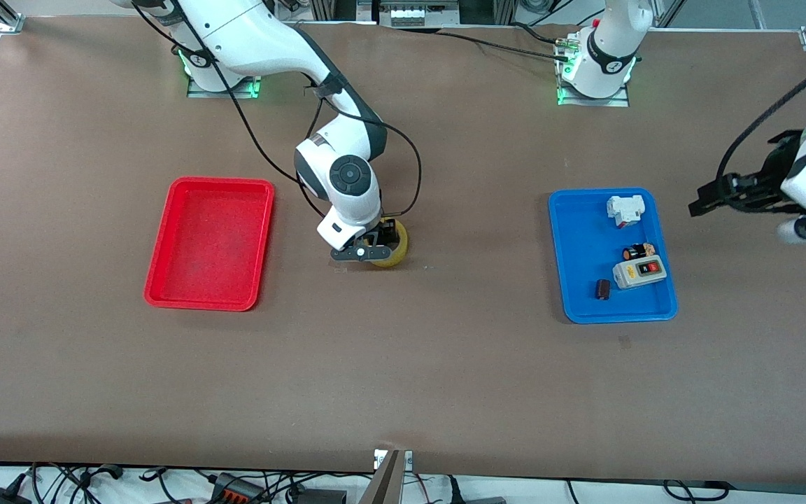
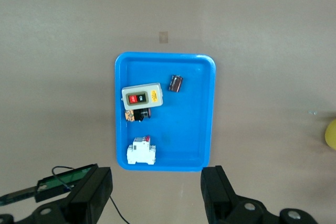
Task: Place and move tape with both arms
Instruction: 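Grasp the tape with the right gripper while the left gripper returns to rest, then carry the tape with the right gripper and lower it into the red tray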
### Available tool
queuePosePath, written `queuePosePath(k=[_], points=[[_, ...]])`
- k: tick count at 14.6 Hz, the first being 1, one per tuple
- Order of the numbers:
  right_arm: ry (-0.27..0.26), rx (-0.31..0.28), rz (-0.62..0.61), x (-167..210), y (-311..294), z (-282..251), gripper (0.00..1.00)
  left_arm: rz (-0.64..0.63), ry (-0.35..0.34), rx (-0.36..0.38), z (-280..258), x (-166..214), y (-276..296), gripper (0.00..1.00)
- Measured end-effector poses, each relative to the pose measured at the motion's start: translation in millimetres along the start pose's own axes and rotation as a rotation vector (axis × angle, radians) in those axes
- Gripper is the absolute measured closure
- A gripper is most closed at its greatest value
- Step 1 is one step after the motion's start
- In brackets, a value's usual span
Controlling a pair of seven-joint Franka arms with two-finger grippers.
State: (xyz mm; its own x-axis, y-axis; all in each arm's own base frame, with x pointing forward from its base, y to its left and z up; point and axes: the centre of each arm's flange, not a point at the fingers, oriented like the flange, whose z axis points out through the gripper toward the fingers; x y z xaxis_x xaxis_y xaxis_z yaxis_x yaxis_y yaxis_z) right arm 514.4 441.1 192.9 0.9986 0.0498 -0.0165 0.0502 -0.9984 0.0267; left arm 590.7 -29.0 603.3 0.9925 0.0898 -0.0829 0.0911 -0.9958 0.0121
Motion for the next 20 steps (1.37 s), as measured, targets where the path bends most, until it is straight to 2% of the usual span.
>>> queuePosePath(k=[1, 4, 6, 9, 12, 16, 20], points=[[0.0, 0.0, 0.0, 0, 0, 0, 0.2, 0.012, -0.005, 0.002, -1, -5, 6, 0.0], [0.001, 0.001, 0.002, 1, 0, -1, 0.63, 0.044, -0.035, -0.008, 16, -7, 19, 0.0], [0.007, 0.004, 0.011, 2, -1, -3, 0.8, 0.056, -0.035, -0.024, 19, -6, 18, 0.0], [0.03, 0.016, 0.029, 12, 1, -27, 0.8, 0.057, -0.034, -0.026, 18, -6, 18, 0.0], [0.03, 0.005, 0.079, 31, 32, -85, 0.8, 0.061, -0.033, -0.027, 18, -6, 18, 0.0], [0.012, -0.007, 0.133, 52, 120, -165, 0.8, 0.073, -0.032, -0.027, 18, -7, 23, 0.0], [-0.021, -0.016, 0.115, 37, 226, -187, 0.8, 0.081, -0.034, -0.025, 19, -8, 27, 0.0]])
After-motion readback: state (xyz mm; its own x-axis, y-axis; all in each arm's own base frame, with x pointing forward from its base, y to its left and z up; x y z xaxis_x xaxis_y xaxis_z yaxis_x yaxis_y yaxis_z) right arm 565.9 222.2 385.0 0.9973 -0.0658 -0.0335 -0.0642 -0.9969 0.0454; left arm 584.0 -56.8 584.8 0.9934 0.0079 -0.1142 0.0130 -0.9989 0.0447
